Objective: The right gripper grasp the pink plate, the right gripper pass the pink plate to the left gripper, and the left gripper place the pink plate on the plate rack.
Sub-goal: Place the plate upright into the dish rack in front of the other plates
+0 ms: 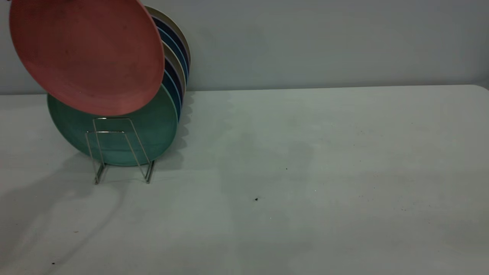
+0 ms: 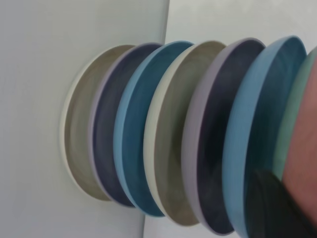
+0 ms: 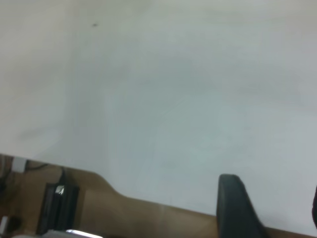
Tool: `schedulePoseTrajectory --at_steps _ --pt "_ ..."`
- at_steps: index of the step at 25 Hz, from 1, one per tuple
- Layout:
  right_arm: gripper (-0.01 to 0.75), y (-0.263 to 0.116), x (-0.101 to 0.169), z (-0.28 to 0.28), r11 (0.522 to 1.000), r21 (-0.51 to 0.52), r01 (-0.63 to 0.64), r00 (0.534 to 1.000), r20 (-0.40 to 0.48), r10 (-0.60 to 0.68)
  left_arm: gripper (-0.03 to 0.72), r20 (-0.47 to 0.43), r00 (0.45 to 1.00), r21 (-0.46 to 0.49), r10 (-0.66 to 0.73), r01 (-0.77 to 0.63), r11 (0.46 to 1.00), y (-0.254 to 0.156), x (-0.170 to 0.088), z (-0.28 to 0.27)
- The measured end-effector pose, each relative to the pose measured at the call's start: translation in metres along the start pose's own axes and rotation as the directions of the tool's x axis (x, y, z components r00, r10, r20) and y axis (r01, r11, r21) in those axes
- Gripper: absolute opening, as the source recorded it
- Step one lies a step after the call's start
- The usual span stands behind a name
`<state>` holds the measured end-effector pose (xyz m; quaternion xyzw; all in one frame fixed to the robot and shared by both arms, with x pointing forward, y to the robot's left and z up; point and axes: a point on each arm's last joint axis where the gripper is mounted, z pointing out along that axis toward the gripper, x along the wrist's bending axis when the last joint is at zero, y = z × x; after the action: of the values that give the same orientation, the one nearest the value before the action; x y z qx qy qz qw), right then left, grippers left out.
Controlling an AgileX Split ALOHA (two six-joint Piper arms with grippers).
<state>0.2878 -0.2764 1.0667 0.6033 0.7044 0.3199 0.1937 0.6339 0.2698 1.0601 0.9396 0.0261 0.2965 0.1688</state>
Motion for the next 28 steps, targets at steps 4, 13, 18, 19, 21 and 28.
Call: schedulePoseTrajectory --at_steps 4,13,18,19,21,28 --pt "0.392 -0.004 -0.002 0.001 1.000 -0.002 -0.006 1.000 0.024 0.006 0.070 0.028 0.996 0.002 0.079 -0.079 0.997 -0.003 -0.007 0.005" --pt "0.392 -0.010 -0.004 0.011 0.999 0.019 -0.038 0.999 0.023 0.037 0.070 0.049 0.989 0.001 0.138 -0.138 0.990 -0.005 -0.013 0.008" --pt "0.392 -0.011 -0.005 0.012 0.999 0.016 -0.041 0.999 0.025 0.041 0.070 0.056 0.990 0.005 0.128 -0.129 0.992 -0.007 -0.018 0.012" --pt "0.392 -0.011 -0.005 0.012 0.999 0.016 -0.041 0.999 0.025 0.041 0.070 0.062 0.990 0.007 0.125 -0.126 0.992 -0.008 -0.020 0.013" --pt "0.392 -0.011 -0.005 0.012 0.999 0.014 -0.042 0.999 0.026 0.042 0.070 0.074 0.991 0.014 0.115 -0.116 0.993 -0.012 -0.026 0.017" --pt "0.392 -0.010 -0.005 0.012 0.999 0.011 -0.042 0.999 0.027 0.042 0.073 0.080 0.996 0.031 0.042 -0.045 0.999 -0.018 -0.032 0.021"
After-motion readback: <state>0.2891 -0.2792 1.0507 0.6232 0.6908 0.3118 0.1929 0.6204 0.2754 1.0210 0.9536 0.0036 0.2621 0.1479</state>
